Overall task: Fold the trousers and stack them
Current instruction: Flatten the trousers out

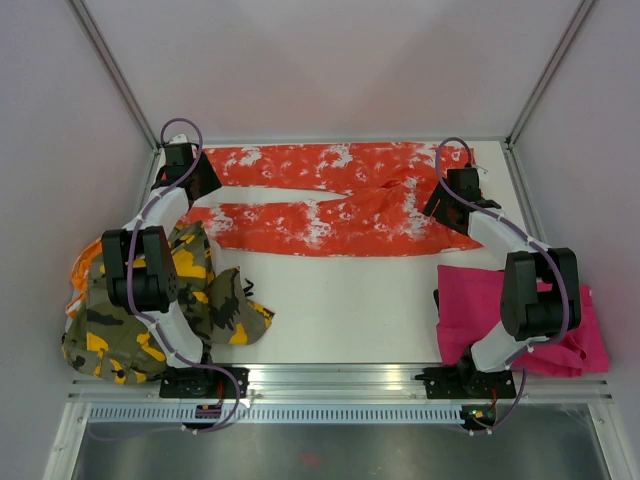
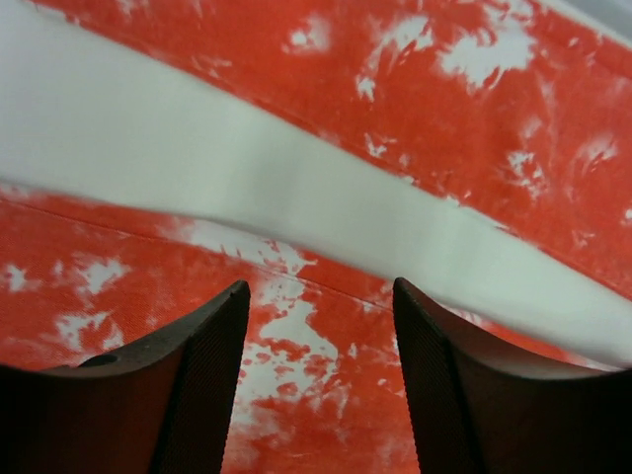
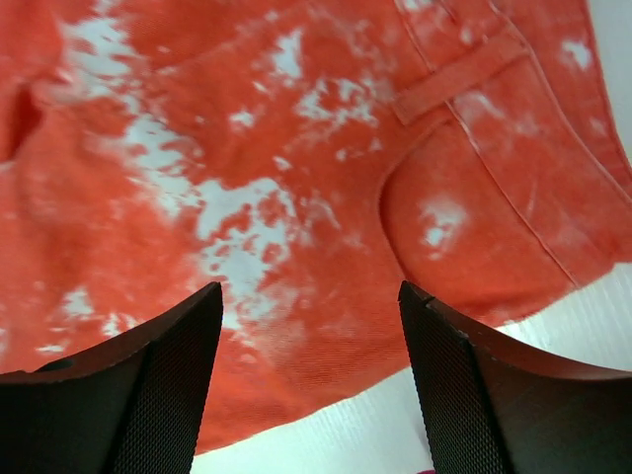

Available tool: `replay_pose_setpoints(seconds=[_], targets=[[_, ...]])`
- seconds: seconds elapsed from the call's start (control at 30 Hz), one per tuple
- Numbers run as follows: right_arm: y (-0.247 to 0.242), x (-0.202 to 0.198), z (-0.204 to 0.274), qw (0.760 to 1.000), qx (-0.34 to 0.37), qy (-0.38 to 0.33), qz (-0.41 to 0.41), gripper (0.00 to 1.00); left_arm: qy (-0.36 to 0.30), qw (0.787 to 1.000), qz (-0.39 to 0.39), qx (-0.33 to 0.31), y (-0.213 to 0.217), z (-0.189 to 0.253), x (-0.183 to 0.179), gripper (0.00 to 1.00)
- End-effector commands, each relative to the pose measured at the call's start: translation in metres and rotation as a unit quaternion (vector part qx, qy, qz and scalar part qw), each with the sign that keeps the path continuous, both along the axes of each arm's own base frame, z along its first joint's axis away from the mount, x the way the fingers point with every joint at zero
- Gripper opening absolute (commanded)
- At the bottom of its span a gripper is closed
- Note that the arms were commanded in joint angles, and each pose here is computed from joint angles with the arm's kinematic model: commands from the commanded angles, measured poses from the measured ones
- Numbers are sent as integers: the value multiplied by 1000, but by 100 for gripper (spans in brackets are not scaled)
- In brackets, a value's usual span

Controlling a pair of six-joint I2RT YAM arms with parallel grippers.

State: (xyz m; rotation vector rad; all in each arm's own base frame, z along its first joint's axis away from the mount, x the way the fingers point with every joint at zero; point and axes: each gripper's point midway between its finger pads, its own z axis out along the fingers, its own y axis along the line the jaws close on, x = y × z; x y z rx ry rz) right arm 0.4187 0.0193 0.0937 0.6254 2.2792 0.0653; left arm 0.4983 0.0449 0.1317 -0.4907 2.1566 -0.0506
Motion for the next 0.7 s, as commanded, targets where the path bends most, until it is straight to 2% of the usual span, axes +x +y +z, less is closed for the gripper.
replay_pose_setpoints(seconds=[0.0,0.1,0.13,0.2,0.23,0.27,0.37,0.43,0.67], targets=[[-27,-7,-7,998,-23,3,-54,78,44,997,49,-39,5,-36,-10,64],[-38,-2,-31,997,-24,27,-73,74,72,996,47,-39,-1,-62,-13,55],[-41,-1,-46,996,-28,45,-76,69,79,995,41,-38,-6,-68,-15,51],[-42,4,-54,995,-33,52,-75,66,97,994,24,-35,-14,-83,-18,37],[-43,9,-61,995,-37,59,-74,60,99,994,16,-38,-19,-80,-14,30],[-45,11,-63,994,-46,62,-73,54,103,994,15,-41,-20,-83,-14,19],[-55,12,-67,992,-57,68,-89,36,107,993,11,-46,-24,-85,-11,6],[-67,10,-71,990,-58,73,-105,31,117,992,8,-47,-27,-89,-14,2],[-107,-8,-96,983,-46,109,-144,21,130,989,-28,-63,-53,-91,-14,2]])
